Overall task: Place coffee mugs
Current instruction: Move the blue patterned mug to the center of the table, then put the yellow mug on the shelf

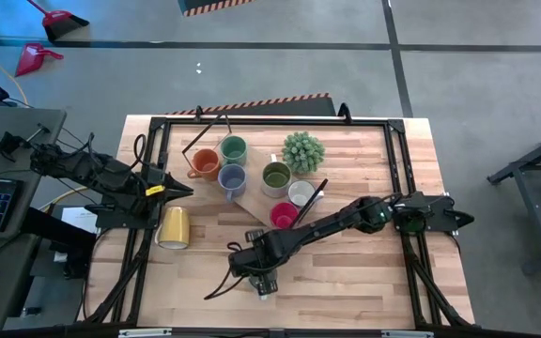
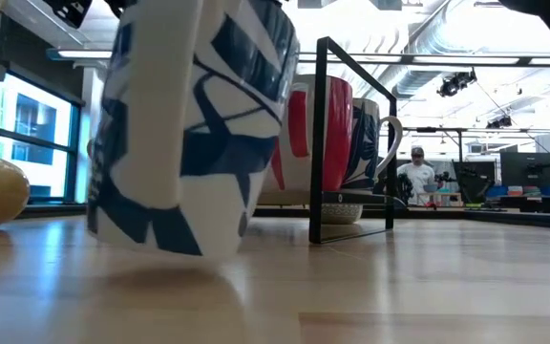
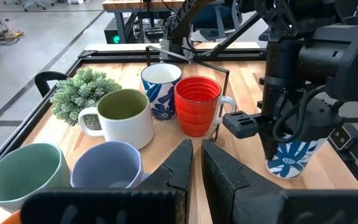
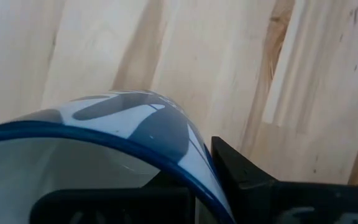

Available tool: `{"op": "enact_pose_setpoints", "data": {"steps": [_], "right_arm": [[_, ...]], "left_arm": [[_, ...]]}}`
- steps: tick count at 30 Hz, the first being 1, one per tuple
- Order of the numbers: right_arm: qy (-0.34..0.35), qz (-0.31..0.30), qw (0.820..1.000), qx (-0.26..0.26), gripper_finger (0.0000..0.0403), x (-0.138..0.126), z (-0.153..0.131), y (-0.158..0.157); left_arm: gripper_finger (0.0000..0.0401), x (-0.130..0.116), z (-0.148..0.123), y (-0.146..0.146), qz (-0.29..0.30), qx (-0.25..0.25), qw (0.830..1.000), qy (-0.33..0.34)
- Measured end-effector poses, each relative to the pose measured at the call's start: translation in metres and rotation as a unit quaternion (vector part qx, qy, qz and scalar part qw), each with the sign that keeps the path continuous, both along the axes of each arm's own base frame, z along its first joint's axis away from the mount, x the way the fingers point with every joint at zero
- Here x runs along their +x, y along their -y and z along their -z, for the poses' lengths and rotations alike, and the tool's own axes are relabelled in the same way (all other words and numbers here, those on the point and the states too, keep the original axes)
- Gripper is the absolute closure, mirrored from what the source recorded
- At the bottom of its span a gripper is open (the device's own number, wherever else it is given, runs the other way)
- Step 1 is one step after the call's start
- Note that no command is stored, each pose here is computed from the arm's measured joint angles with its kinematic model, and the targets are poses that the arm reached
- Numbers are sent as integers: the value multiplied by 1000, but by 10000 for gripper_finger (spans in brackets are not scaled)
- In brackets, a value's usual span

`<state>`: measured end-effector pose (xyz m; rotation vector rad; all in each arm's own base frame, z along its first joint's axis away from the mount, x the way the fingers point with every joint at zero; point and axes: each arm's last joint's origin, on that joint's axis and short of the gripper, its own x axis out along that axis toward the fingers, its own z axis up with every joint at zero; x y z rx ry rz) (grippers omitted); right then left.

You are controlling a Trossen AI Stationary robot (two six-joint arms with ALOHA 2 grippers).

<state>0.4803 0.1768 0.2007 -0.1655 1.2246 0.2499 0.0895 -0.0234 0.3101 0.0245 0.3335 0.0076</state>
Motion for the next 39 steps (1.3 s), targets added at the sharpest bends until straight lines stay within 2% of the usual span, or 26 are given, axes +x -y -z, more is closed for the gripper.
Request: {"op": "enact_pose_setpoints", "data": {"steps": [9, 18, 22, 27, 31, 36, 39], "right_arm": [[32, 1, 999, 7, 332, 5, -3, -2], [24, 25, 999, 14, 326, 4, -5, -1], [20, 42, 999, 20, 325, -2, -17, 1], [52, 42, 997, 36, 322, -9, -49, 4], [90, 56, 992, 71, 301, -20, -87, 8], [145, 80, 976, 139, 271, -50, -155, 15], [181, 42, 969, 161, 265, -79, -193, 7]], "left_arm": [[380, 0, 0, 0, 0, 0, 1000, 0], [380, 0, 0, 0, 0, 0, 1000, 0], [380, 0, 0, 0, 0, 0, 1000, -1], [380, 0, 0, 0, 2, 0, 1000, -2], [380, 0, 0, 0, 2, 0, 1000, -2], [380, 0, 0, 0, -5, -21, 1000, -2], [380, 1, 1, 0, -12, -41, 999, -4]]}}
